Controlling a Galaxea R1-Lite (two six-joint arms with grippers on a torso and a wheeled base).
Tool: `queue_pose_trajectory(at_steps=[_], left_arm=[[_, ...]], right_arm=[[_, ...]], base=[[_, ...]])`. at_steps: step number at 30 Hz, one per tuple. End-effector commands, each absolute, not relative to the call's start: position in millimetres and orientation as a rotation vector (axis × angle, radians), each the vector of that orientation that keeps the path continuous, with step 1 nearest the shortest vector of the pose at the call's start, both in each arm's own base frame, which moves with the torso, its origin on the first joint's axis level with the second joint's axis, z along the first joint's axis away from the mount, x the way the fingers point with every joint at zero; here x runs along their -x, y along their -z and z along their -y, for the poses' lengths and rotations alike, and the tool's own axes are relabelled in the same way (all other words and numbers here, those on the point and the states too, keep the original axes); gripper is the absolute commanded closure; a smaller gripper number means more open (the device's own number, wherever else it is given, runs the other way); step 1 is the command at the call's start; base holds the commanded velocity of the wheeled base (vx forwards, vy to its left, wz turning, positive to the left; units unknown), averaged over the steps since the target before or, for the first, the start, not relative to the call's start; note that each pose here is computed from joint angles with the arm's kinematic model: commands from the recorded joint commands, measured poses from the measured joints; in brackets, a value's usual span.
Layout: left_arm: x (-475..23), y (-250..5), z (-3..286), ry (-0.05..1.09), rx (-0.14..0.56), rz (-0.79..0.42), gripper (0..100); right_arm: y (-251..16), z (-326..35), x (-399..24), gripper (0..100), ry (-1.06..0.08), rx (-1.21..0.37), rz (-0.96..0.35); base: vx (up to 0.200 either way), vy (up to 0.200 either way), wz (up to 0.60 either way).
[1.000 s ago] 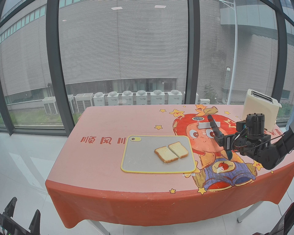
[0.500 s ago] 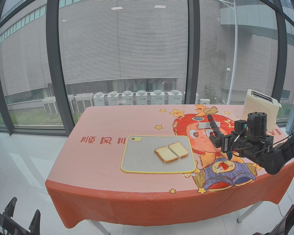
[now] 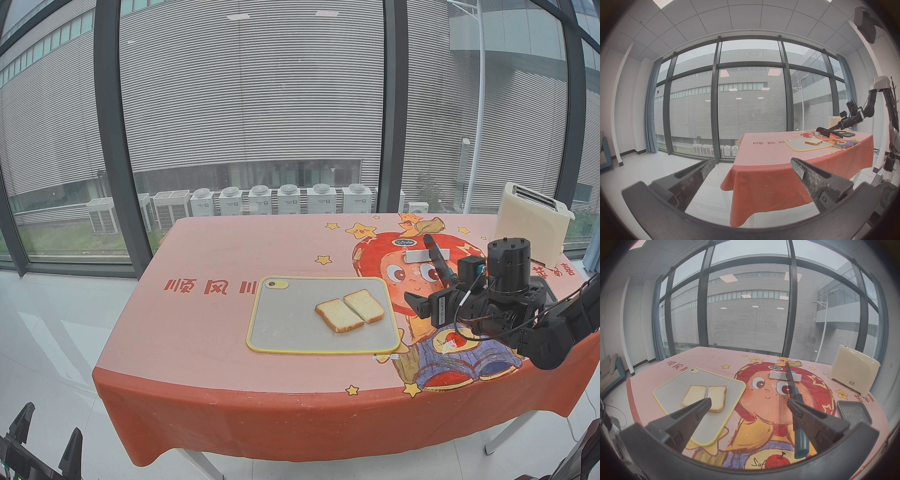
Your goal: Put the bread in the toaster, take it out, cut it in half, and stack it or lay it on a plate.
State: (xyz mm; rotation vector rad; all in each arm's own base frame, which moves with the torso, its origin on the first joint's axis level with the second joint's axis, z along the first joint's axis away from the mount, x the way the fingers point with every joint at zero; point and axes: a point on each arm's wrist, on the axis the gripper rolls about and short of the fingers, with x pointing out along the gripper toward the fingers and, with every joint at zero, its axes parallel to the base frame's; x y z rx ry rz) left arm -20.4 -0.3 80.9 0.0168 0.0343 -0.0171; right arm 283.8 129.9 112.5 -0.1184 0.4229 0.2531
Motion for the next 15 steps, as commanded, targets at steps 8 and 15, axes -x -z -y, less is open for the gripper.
queue_pose_trajectory(at_steps=[8,15], left_arm=[[19.1,-76.0,0.3,0.017,-0.016,-0.054,0],[19.1,-76.0,0.3,0.017,-0.016,-0.054,0]], right_arm=[[-118.9,-141.0,-310.2,0,-0.273,0.104,-0.381],[-114.9,-148.5,-317.3,0,-0.305,0.107,-0.406]], base=[[0.000,0.000,0.00],[0.000,0.000,0.00]])
